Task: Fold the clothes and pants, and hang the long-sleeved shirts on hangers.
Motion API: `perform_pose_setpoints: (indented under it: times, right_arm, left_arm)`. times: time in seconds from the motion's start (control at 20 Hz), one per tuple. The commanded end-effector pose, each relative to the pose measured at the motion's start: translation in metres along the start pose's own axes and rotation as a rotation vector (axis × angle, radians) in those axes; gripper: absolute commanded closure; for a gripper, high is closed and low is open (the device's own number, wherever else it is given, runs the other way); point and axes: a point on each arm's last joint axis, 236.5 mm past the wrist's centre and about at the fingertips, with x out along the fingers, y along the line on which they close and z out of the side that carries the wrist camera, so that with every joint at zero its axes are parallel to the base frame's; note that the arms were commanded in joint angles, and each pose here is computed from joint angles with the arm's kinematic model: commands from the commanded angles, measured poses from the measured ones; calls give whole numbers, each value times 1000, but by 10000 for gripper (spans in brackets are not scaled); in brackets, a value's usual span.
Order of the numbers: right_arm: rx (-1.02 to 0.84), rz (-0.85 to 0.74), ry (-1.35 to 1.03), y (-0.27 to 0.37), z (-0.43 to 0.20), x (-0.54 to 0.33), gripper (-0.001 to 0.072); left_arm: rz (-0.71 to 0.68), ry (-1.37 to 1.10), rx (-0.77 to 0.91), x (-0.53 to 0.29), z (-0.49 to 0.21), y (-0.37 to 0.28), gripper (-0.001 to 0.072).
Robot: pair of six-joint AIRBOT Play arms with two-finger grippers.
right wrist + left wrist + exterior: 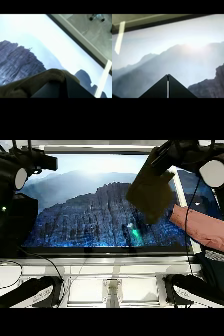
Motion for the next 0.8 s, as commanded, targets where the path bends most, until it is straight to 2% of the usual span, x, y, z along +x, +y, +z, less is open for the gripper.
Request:
perform_pose_setpoints:
  times: [0.0, 0.15, 0.25, 0.3, 0.35, 0.55, 0.75]
  right_arm:
    - [-1, 71, 19, 15, -2, -3, 683]
    - [-16, 117, 87, 26, -18, 1, 683]
    - [-16, 127, 105, 29, -22, 0, 683]
    - [-15, 133, 110, 30, -23, 0, 683]
    - [-12, 139, 110, 32, -23, 0, 682]
    - [11, 178, 94, 41, -19, -1, 683]
    - [14, 186, 99, 43, -20, -2, 682]
  left_arm:
    - [-196, 35, 92, 4, -12, -55, 630]
    - [-593, 79, 195, -17, -35, -147, 596]
    - [-771, 100, 203, -31, -45, -184, 355]
    - [-816, 126, 189, -32, -52, -194, 232]
    - [-839, 158, 184, -30, -60, -200, 162]
    - [-904, 195, 253, -25, -81, -213, 156]
    - [-1129, 88, 309, -56, -73, -248, 156]
